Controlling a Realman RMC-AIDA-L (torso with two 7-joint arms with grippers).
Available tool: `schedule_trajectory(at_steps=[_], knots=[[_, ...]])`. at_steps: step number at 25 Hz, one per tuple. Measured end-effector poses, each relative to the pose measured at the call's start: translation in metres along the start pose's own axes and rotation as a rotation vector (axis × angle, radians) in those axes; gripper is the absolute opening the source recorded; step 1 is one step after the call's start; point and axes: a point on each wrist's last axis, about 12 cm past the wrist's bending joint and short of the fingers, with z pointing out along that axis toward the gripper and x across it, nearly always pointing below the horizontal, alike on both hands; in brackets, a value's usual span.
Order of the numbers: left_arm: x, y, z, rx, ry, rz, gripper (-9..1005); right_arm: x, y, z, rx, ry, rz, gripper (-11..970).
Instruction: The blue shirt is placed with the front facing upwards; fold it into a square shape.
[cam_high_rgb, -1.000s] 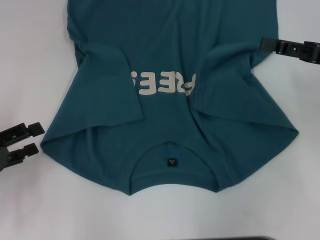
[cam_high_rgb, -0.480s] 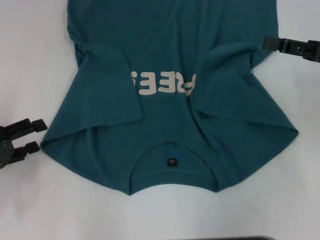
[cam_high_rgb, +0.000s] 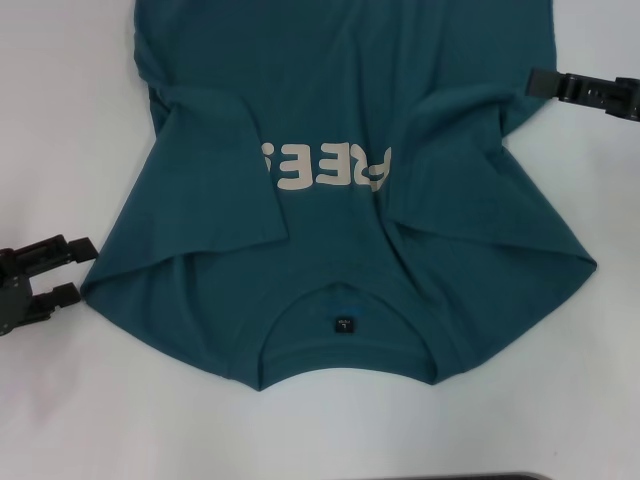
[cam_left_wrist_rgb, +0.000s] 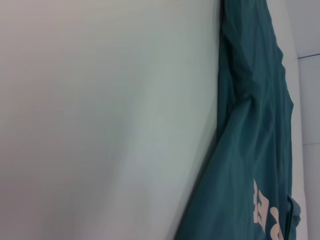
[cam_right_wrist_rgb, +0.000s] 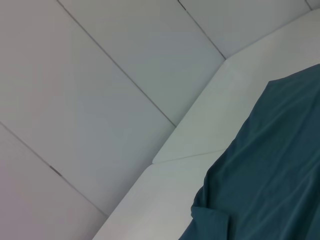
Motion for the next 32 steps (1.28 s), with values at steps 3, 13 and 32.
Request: schedule_trajectory(at_steps=[3,13,32], knots=[[0.0005,0.0010,-0.0001,-0.011,0.008,-0.011,846,-0.0001,-0.0001,0.0001,0.001,0.000,0.002,923],[0.0002,0.0016,0.0010,-0.015,0.015,-0.045,846,0.0017,-0.0011,-0.0017,0.009,-0.002,0.011,923],[-0.0028,0.0033,0.0007,-0.011,0.019,-0.113,847,0.0017,-0.0025,-0.0064,0.019,-0.010,0.021,923]])
